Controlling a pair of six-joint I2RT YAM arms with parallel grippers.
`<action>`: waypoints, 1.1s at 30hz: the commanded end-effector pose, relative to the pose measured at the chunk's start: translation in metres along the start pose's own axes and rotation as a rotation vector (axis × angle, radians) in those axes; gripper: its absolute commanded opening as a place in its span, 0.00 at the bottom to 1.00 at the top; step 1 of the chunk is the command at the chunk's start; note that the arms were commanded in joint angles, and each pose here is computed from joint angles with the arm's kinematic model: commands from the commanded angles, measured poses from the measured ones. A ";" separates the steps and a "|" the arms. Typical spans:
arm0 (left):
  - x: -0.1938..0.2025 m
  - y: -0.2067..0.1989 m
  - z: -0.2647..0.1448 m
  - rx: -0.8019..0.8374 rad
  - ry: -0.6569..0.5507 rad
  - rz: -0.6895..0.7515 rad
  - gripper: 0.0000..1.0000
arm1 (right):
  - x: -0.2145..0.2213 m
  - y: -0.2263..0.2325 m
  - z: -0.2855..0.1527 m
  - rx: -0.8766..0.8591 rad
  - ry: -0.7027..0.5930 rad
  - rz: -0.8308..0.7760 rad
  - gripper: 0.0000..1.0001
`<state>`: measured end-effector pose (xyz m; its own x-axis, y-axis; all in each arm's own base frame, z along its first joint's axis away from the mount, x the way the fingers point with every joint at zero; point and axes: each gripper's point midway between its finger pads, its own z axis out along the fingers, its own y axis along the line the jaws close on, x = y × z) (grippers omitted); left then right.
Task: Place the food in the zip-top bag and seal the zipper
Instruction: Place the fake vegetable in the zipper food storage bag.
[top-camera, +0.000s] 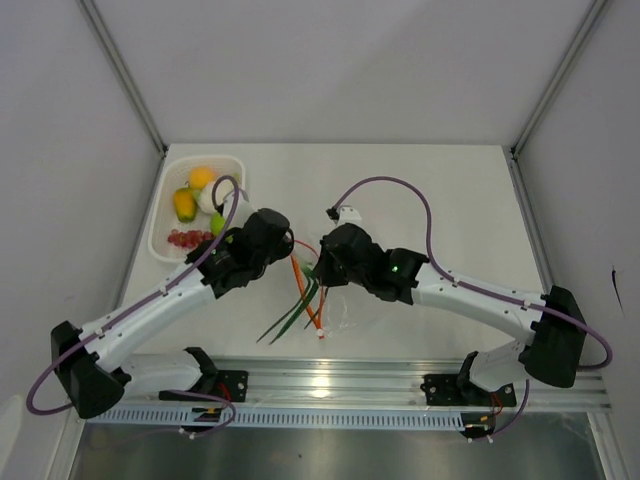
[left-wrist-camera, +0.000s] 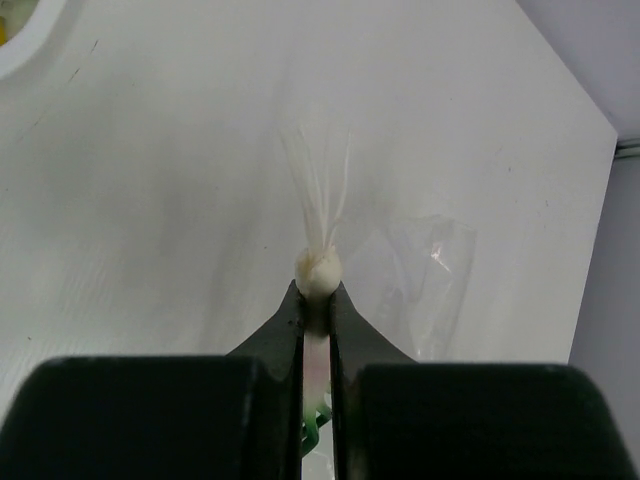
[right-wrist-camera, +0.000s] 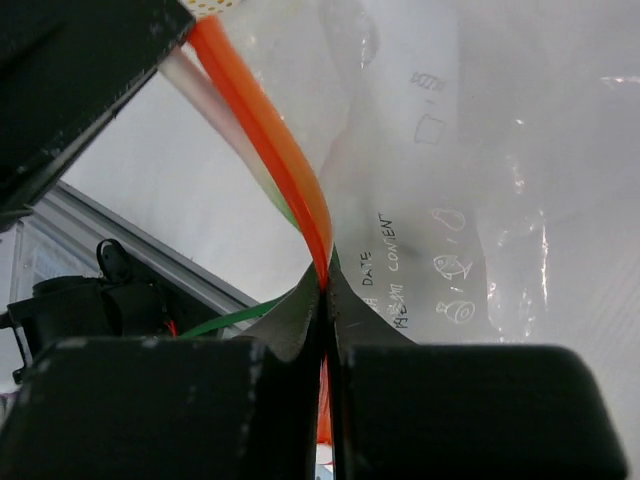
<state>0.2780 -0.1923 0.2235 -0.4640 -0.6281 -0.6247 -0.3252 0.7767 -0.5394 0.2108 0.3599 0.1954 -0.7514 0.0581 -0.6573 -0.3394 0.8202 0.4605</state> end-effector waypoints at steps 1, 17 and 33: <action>-0.012 -0.006 -0.009 0.087 -0.065 -0.115 0.01 | -0.017 0.013 -0.010 -0.083 -0.044 0.067 0.00; -0.014 0.017 -0.015 -0.098 -0.031 -0.007 0.01 | -0.004 0.009 0.000 -0.080 -0.029 0.017 0.00; -0.052 0.005 -0.019 -0.240 -0.163 -0.185 0.00 | 0.010 0.035 0.004 -0.203 0.018 -0.041 0.00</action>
<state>0.2857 -0.1663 0.2563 -0.3254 -0.7019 -0.6336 -0.5374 0.6886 -0.4868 0.1983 0.3796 0.1971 -0.7478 0.0234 -0.6635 -0.4405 0.7302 0.5223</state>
